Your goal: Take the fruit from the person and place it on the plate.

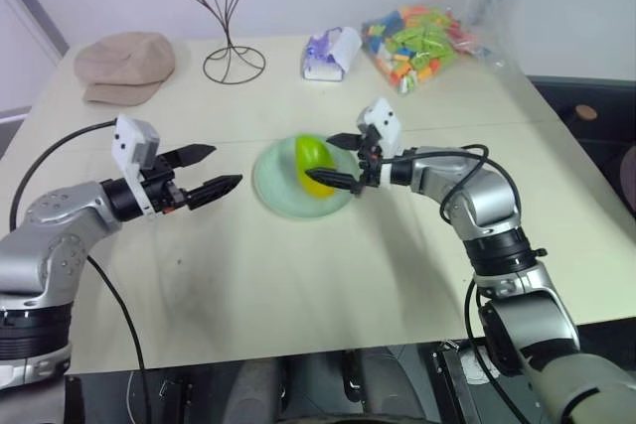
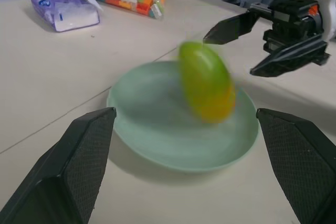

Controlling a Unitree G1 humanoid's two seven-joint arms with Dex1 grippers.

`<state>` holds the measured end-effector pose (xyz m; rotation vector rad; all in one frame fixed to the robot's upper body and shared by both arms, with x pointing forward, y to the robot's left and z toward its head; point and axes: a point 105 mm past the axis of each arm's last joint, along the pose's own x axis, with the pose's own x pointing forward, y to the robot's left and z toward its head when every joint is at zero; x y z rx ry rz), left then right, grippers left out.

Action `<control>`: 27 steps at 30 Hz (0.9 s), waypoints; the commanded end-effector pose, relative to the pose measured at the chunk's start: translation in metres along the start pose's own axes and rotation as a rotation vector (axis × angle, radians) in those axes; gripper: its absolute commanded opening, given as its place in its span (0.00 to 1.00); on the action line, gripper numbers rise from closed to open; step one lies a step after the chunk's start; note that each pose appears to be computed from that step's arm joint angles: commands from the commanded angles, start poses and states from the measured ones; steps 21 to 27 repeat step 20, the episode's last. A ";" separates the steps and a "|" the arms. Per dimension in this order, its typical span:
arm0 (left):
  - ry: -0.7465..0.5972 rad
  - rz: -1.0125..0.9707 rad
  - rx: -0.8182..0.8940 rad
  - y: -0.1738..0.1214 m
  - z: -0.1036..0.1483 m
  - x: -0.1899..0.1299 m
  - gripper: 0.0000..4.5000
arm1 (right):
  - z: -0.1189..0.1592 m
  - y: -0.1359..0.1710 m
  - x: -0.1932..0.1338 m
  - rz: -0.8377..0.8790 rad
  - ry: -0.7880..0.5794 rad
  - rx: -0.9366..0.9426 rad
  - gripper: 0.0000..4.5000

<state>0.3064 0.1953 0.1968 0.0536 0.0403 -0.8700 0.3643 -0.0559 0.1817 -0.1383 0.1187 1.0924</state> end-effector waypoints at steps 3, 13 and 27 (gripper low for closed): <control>-0.052 0.056 0.047 0.008 0.013 -0.003 1.00 | 0.022 -0.022 -0.020 -0.102 -0.053 -0.069 0.99; -0.121 0.371 0.066 0.058 0.010 -0.026 1.00 | 0.018 -0.092 -0.107 -0.540 -0.120 -0.066 0.99; -0.083 0.454 0.005 0.066 -0.019 -0.040 1.00 | 0.003 -0.107 -0.139 -0.713 -0.156 -0.069 0.99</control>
